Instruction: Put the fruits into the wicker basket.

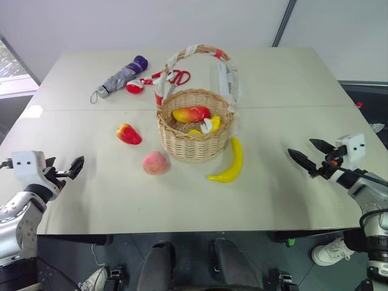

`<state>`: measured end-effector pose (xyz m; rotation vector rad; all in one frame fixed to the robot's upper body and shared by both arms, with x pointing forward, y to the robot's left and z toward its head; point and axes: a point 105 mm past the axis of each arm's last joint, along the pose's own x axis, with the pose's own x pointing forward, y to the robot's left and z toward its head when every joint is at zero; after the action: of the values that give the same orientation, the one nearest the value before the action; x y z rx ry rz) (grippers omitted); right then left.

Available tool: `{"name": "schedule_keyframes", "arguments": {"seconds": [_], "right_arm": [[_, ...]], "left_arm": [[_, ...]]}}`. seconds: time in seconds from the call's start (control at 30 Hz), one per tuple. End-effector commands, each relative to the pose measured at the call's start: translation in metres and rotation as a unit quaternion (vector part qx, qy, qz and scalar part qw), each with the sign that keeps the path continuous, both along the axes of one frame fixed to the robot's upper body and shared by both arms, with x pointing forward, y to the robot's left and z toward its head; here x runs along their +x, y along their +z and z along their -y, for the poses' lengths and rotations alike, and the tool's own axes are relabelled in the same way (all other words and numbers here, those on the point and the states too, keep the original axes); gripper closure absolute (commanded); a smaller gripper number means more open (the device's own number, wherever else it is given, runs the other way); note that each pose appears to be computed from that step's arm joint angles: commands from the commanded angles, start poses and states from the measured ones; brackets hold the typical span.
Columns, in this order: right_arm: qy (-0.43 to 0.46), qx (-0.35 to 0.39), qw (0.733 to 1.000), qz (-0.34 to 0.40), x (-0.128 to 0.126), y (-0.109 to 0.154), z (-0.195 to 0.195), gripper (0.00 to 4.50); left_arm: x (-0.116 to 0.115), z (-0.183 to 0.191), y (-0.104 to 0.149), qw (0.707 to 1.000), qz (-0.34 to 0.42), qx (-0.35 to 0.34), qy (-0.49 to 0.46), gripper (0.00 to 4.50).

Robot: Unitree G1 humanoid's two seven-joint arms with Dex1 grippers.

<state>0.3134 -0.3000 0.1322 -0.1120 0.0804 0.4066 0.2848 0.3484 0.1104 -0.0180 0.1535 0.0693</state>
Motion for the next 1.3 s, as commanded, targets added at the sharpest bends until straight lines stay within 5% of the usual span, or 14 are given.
{"name": "schedule_keyframes", "arguments": {"seconds": [0.03,0.33,0.7,0.97,1.3], "right_arm": [[0.001,-0.008,1.0,0.022,0.002,0.013,0.001,0.03],[0.059,-0.03,0.997,0.032,0.001,0.028,-0.025,0.03],[0.26,-0.041,0.963,0.058,-0.032,0.076,-0.126,0.03],[0.372,-0.048,0.924,0.079,-0.057,0.096,-0.183,0.03],[0.411,-0.047,0.906,0.087,-0.066,0.095,-0.206,0.03]], "left_arm": [[-0.001,-0.005,0.019,0.999,0.032,0.009,0.009,0.0],[0.014,0.012,0.033,0.999,0.04,0.019,-0.01,0.0],[0.056,0.083,0.06,0.995,0.024,0.029,-0.093,0.0],[0.086,0.117,0.054,0.994,-0.05,0.04,-0.083,0.0],[0.108,0.128,0.039,0.99,-0.109,0.059,-0.074,0.0]]}}
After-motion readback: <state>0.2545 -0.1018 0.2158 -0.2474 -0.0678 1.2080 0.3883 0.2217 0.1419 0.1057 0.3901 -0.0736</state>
